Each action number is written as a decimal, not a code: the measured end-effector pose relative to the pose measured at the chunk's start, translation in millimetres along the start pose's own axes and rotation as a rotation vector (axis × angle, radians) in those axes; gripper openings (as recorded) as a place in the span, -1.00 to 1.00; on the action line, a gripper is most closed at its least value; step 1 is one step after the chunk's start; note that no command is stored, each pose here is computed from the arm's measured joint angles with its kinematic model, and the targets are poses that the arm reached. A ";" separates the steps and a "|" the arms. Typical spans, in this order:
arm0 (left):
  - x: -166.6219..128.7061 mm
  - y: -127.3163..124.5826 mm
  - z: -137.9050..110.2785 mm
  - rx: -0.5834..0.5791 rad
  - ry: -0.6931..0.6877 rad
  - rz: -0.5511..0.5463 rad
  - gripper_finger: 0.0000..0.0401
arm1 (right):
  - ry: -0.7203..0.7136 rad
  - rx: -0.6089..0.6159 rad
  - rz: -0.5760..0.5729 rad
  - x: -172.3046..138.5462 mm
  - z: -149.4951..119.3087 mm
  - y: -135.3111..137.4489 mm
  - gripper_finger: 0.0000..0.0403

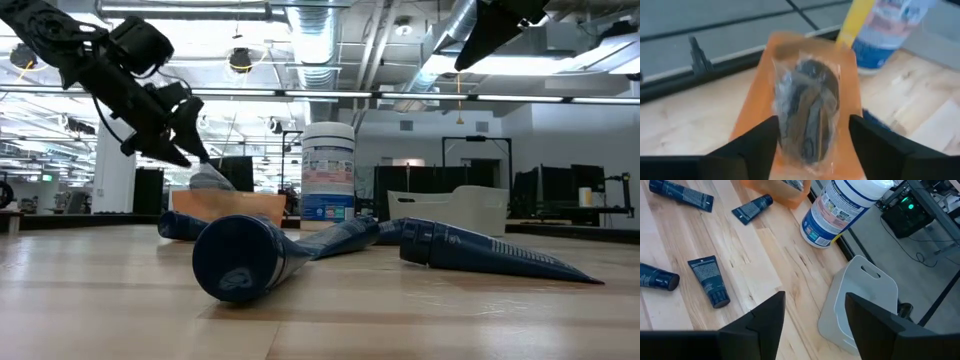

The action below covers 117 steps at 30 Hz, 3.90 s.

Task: Pick & Place Travel size toiletries
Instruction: Put the hair brush into the orange bin, then put the shaving cream into the gray bin

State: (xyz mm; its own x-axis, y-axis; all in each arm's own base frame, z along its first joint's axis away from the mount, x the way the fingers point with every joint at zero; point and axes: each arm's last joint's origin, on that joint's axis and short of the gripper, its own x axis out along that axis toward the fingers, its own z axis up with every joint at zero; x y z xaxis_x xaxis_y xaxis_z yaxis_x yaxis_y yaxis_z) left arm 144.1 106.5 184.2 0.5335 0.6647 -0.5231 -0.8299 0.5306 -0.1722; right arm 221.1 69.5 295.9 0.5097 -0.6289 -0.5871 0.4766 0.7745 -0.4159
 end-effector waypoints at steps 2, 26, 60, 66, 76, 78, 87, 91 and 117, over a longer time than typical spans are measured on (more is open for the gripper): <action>-3.6 0.2 2.9 -0.003 -0.029 -0.001 0.27 | -0.001 0.001 0.001 0.1 0.1 0.2 -0.01; 25.9 -2.7 -7.0 0.024 0.006 0.106 -0.99 | -0.017 0.025 0.011 0.0 2.5 1.7 -0.08; 23.1 -37.3 27.0 -0.013 -0.141 -0.109 -0.65 | -0.018 0.027 0.013 0.3 2.5 2.0 -0.03; -29.4 -57.6 47.2 0.009 -0.288 -0.487 -0.42 | -0.052 -0.060 0.074 20.8 -11.1 18.8 0.14; -117.4 -73.9 44.3 0.167 -0.533 -0.821 -0.73 | -0.299 -0.104 0.419 60.1 -42.7 53.3 0.16; -125.6 -76.9 40.2 0.204 -0.558 -0.817 -0.87 | -0.330 -0.078 0.463 66.7 -47.1 53.0 0.17; -123.4 -86.4 -4.0 0.323 -0.483 -0.766 -0.99 | -0.321 -0.059 0.512 87.8 -64.5 45.5 0.32; -117.4 -83.7 -24.7 0.349 -0.444 -0.794 -0.99 | -0.303 -0.083 0.507 99.3 -66.6 48.3 0.35; -102.1 -37.5 -77.3 0.262 -0.493 -0.895 -1.00 | -0.158 -0.092 0.575 184.7 -91.4 69.4 0.35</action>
State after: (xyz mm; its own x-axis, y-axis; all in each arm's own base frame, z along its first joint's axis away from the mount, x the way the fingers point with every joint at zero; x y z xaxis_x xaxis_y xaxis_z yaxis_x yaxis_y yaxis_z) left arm 108.2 -21.8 179.5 0.9900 0.0839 0.1133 -0.0712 0.9912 -0.1115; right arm 282.9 13.2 95.2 0.7709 -0.1049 -0.6283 0.0330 0.9916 -0.1251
